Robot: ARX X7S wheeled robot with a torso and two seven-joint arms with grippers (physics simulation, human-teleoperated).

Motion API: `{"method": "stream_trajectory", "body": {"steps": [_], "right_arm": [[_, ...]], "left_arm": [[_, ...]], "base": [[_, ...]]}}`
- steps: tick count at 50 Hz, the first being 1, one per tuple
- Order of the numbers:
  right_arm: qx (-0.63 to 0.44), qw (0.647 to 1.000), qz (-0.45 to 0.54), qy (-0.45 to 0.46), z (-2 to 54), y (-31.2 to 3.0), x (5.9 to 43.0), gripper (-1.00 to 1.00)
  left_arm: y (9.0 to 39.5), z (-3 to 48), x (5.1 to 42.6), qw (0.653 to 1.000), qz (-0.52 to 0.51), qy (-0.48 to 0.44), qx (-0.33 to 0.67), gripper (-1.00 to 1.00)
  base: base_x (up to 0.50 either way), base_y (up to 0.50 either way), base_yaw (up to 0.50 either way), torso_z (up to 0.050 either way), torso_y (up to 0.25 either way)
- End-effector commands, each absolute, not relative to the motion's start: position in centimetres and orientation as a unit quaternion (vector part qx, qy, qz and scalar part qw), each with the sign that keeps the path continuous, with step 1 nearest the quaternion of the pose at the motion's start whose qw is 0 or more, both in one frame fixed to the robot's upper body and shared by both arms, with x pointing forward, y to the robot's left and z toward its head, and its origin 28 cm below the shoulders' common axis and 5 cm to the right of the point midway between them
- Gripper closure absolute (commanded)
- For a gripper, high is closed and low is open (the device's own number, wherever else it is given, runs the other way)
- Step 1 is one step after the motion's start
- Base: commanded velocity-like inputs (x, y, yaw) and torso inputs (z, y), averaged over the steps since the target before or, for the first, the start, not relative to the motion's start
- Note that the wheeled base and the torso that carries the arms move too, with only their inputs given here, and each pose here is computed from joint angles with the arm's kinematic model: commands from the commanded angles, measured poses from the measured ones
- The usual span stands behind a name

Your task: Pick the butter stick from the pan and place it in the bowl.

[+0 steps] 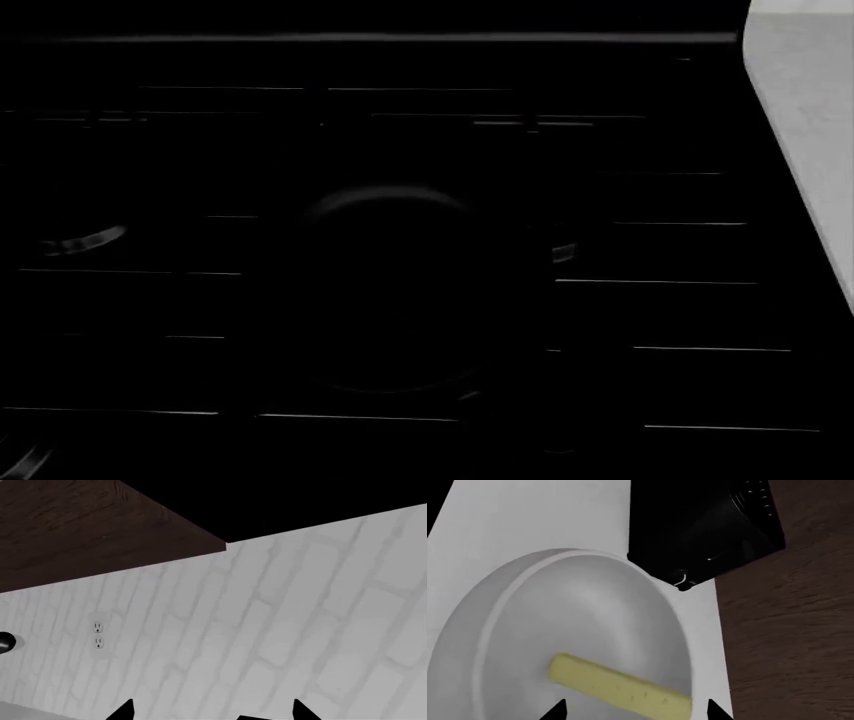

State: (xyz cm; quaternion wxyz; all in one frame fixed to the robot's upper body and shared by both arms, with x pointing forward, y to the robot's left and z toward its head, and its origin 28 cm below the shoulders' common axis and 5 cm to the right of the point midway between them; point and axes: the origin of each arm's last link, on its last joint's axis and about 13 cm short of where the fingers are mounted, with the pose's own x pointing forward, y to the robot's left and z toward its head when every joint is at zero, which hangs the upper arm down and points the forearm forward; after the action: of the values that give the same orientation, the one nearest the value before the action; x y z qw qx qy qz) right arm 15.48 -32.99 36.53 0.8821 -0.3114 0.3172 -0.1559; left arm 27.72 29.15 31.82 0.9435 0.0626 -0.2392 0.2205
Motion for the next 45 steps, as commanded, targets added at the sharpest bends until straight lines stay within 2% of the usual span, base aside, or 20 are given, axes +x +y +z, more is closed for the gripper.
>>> {"method": "stream_trajectory", "body": {"steps": [1,20,28,34,38,43,45], "right_arm": [[-0.306,0.902,-0.163,0.257,38.9,-32.7,14.6,-1.0],[-0.313,0.936,-0.141,0.071,44.2,-31.4,9.9,-1.0],[-0.298,0.949,-0.098,-0.007,42.9,-29.8,8.5,-1.0],[-0.292,0.952,-0.044,-0.076,41.7,-26.3,7.4,-1.0],[-0.28,0.953,-0.051,-0.106,41.3,-24.7,6.8,-1.0],[-0.209,0.966,-0.056,-0.138,40.2,-24.3,8.0,-1.0],[-0.225,0.965,-0.034,-0.133,38.6,-23.4,8.7,-1.0]], "left_arm": [[28.1,27.6,28.0,0.964,0.197,-0.167,0.061,-1.0],[28.2,27.6,27.1,0.963,0.194,-0.176,0.059,-1.0],[28.2,27.7,27.0,0.963,0.193,-0.177,0.058,-1.0],[28.0,27.6,27.1,0.964,0.19,-0.177,0.057,-1.0],[28.0,27.7,27.1,0.964,0.19,-0.175,0.057,-1.0],[28.0,27.5,27.1,0.964,0.191,-0.173,0.058,-1.0],[27.9,27.6,27.0,0.964,0.191,-0.173,0.059,-1.0]], "base": [[0.0,0.0,0.0,-0.014,-0.011],[0.0,0.0,0.0,-0.014,-0.011],[-0.01,0.0,0.0,-0.014,-0.012],[-0.01,0.0,0.0,-0.014,-0.012],[0.0,0.0,0.0,-0.014,-0.012],[-0.01,0.0,0.0,-0.014,-0.012],[-0.01,0.0,0.0,-0.014,-0.012]]}}
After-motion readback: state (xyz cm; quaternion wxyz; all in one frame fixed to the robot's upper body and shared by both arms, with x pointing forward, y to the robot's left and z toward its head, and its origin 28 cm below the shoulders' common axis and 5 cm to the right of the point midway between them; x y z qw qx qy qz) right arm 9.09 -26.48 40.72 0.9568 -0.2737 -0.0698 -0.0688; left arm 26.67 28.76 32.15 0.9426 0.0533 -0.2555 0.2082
